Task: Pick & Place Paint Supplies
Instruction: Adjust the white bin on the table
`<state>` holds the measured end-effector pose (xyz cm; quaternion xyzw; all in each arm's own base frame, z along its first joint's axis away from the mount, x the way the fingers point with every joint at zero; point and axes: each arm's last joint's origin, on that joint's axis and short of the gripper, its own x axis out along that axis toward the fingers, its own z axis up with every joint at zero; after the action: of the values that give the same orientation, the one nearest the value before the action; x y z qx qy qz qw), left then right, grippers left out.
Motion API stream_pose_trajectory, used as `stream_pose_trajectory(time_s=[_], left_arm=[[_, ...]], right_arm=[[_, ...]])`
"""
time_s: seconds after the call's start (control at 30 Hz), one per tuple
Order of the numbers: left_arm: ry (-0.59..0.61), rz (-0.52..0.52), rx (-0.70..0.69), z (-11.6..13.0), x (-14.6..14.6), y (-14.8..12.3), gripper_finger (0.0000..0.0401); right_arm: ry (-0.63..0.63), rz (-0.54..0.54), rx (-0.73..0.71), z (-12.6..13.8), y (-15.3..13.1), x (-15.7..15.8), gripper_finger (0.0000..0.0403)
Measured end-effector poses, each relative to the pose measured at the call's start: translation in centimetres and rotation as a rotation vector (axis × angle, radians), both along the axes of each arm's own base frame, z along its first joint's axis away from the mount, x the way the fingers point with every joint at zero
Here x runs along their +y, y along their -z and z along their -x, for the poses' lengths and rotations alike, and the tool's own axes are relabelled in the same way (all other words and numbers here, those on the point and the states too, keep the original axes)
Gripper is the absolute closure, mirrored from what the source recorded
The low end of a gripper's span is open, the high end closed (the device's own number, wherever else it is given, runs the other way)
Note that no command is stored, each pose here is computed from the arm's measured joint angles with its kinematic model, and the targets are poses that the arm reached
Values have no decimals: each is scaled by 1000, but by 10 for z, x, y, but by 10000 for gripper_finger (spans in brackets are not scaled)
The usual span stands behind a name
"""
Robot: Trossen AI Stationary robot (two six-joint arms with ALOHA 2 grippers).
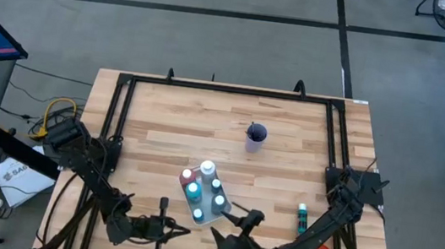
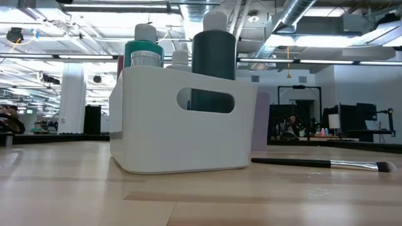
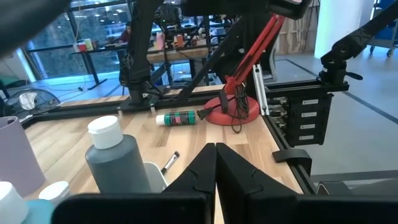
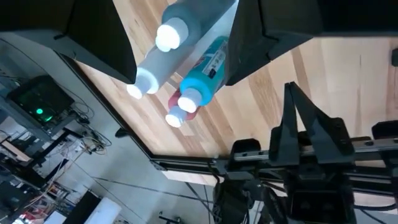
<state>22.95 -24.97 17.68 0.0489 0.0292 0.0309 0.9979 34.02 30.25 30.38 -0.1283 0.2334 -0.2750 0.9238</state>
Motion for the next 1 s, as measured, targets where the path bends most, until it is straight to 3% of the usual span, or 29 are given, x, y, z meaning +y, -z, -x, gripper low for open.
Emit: stream_pose_trajectory(time_s=[0.33,0.5,0.77,1.0], left_arm=[[16,2,0,4,-4,0,401],[22,1,1,6,-5,0,401],[46,0,1,12,-10,1,401],[59,0,1,16,-13,1,401]], right_arm=[[16,46,54,-7,33,-4,165],[10,38,48,-7,36,-1,165],[-222,3,102,-20,29,22,164],[-258,65,120,-25,27,20,165]])
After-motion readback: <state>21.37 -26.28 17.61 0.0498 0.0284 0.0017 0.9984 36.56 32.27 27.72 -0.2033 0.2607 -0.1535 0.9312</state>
